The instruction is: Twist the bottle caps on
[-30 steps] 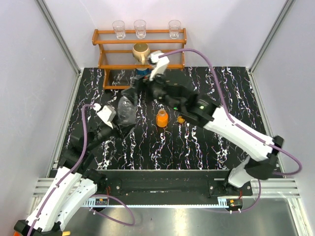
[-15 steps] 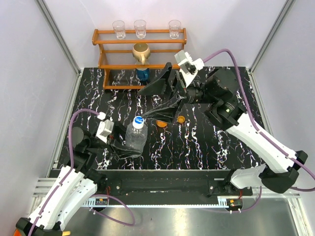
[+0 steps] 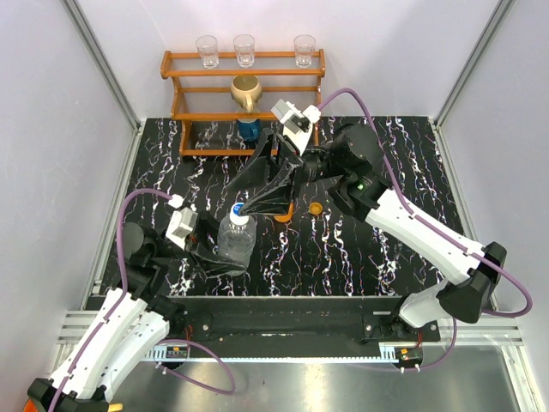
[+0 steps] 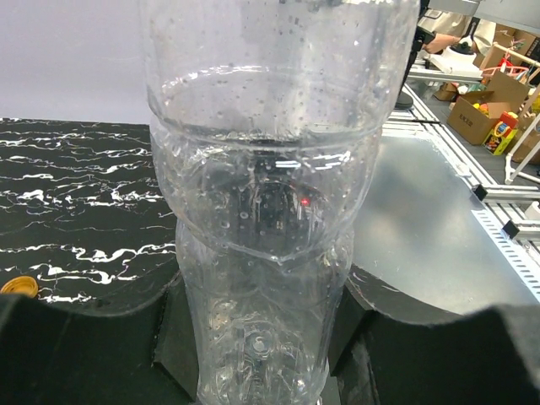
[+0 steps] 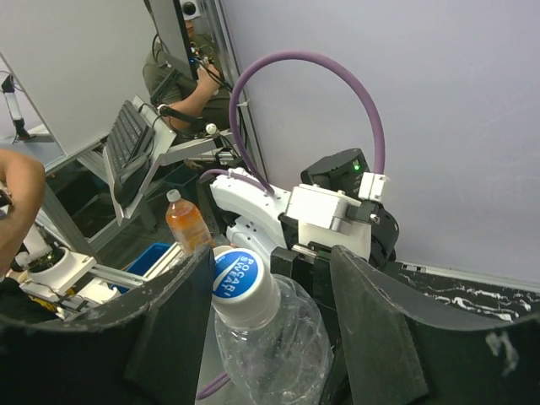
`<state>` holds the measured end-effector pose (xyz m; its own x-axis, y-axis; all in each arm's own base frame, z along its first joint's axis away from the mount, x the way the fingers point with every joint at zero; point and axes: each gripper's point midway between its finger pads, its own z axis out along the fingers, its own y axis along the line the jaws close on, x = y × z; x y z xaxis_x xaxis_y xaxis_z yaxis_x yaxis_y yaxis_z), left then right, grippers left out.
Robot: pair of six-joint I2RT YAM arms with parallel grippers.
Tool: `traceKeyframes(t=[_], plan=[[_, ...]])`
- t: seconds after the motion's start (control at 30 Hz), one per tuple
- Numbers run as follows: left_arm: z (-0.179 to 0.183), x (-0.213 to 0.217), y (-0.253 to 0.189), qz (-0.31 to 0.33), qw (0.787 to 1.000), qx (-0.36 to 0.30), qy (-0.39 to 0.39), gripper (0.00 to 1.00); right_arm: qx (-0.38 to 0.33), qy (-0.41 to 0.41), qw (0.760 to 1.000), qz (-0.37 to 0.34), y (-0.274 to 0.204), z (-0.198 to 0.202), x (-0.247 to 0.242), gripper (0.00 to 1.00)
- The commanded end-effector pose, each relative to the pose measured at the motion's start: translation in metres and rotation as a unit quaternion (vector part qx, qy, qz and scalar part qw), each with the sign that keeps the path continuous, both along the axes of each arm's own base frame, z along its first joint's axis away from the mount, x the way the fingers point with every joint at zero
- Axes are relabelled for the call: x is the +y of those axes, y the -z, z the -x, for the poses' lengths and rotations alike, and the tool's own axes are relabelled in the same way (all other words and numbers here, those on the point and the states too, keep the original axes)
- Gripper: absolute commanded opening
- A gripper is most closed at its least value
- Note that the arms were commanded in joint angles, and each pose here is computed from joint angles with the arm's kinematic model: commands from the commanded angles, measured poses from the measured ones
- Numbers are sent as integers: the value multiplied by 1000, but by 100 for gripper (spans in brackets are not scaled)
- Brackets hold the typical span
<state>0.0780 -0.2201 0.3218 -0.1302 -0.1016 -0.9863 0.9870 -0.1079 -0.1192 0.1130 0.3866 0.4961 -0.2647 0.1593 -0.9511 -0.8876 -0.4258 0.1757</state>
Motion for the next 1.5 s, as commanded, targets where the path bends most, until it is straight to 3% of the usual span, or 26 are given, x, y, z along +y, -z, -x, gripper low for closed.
traceKeyframes(t=[0.0,0.23,0.43,0.6,0.83,0.9,0.93,1.0,1.03,1.07,1.2,1.23,1.27,1.37,1.4,1.47], plan=[[-1,0,-22,24,999,-40,-10,46,-29,-34,998,-32,-13,19,-11,66],[-13,-1,-17,34,998,-8,-44,43,-36,-34,998,-48,-23,25,-17,66],[-18,-1,-22,42,997,-5,-57,43,-34,-36,998,-37,-18,24,-11,59],[-22,0,-24,48,996,1,-71,42,-32,-30,999,-26,-17,22,-6,43],[-32,1,-28,56,994,9,-99,41,-50,4,998,-24,-15,15,0,31],[-36,2,-30,58,992,10,-109,40,-37,44,998,2,-8,5,8,26],[-41,2,-31,62,990,13,-124,40,-59,62,996,3,-5,4,15,19],[-49,4,-31,59,987,13,-147,39,-41,120,991,34,5,-14,24,10],[-58,6,-32,63,983,14,-173,38,-27,165,985,52,13,-30,28,1],[-65,8,-30,56,980,15,-193,38,-21,184,981,56,13,-36,29,0],[-88,18,-26,49,964,11,-261,37,14,267,961,68,20,-63,36,0],[-95,21,-25,49,959,12,-280,36,18,292,954,73,22,-69,36,4],[-98,23,-23,44,956,15,-290,36,12,293,953,74,24,-67,38,17],[-99,24,-22,44,955,15,-294,36,0,286,956,67,22,-57,40,31],[-98,24,-22,44,955,16,-293,36,-1,283,957,65,21,-56,38,41],[-97,23,-22,47,956,17,-290,36,-4,277,959,62,21,-53,38,47]])
